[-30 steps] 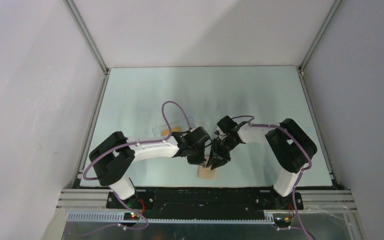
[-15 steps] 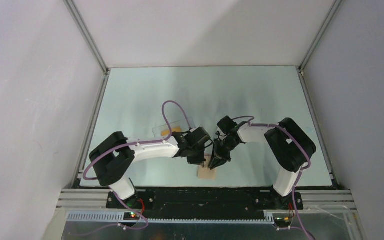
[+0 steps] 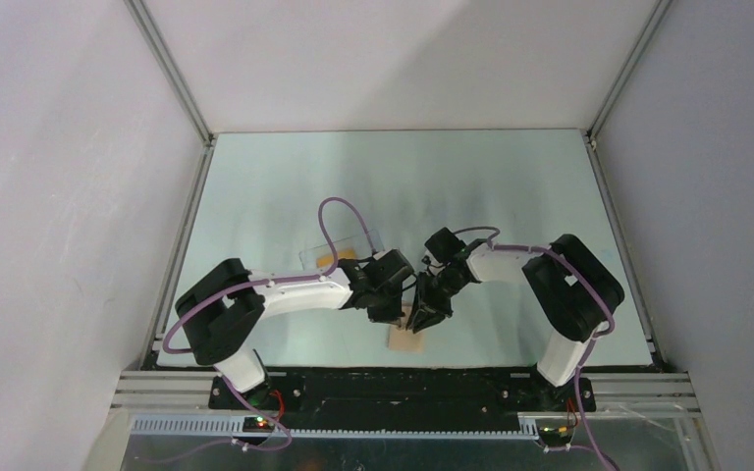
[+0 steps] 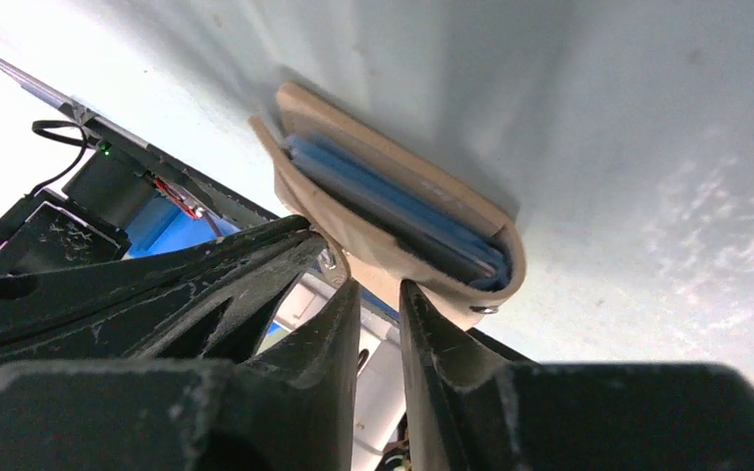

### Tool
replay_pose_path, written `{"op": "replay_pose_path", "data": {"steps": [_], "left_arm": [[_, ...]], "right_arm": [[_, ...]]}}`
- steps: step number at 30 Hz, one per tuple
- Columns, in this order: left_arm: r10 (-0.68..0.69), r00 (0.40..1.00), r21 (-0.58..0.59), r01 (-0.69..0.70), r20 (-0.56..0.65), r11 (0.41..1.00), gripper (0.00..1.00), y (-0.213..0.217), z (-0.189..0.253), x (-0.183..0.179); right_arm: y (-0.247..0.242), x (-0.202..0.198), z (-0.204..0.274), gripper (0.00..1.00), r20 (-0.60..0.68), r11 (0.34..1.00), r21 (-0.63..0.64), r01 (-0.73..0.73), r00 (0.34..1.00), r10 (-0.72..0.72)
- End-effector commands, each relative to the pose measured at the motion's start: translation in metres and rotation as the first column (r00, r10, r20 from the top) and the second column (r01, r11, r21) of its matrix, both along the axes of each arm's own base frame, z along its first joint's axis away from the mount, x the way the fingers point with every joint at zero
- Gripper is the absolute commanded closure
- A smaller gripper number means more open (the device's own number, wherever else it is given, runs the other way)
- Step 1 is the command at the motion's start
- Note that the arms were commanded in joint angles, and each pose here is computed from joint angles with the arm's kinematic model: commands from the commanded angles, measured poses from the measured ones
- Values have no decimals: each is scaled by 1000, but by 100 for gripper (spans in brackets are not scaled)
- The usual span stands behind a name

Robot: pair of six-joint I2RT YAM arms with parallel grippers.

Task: Put the credit cards into the card holder
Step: Close the card holder at the center of the board.

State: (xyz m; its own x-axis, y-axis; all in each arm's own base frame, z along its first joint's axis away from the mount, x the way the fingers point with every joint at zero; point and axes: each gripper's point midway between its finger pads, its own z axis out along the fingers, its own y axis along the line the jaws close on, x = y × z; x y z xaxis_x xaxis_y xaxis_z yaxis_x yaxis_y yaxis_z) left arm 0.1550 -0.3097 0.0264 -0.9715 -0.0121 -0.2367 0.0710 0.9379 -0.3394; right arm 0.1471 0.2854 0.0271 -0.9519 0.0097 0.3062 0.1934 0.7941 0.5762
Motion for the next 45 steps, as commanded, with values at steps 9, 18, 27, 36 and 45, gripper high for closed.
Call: {"op": "replay_pose_path", "data": {"steps": [9,18,27,36,45], "left_arm": [[-28,1000,-96,29,8,995,100,-30,16,-3],[-29,1000,-92,29,3,995,100,-29,14,-4],[-32,999,-92,32,2,995,100,-29,14,-4],[-28,1000,-94,28,6,995,100,-29,15,-3],[-12,1000,-108,11,-8,994,100,-32,17,-4]], "right_arm": [[25,41,20,71,196,992,120,33,979,-56],[15,26,-4,75,158,1000,31,-3,987,-2],[14,19,-16,82,168,999,-9,-42,985,42],[0,9,-26,84,241,986,-125,-113,960,141],[-10,-1,-42,90,293,951,-248,-184,922,255]]}}
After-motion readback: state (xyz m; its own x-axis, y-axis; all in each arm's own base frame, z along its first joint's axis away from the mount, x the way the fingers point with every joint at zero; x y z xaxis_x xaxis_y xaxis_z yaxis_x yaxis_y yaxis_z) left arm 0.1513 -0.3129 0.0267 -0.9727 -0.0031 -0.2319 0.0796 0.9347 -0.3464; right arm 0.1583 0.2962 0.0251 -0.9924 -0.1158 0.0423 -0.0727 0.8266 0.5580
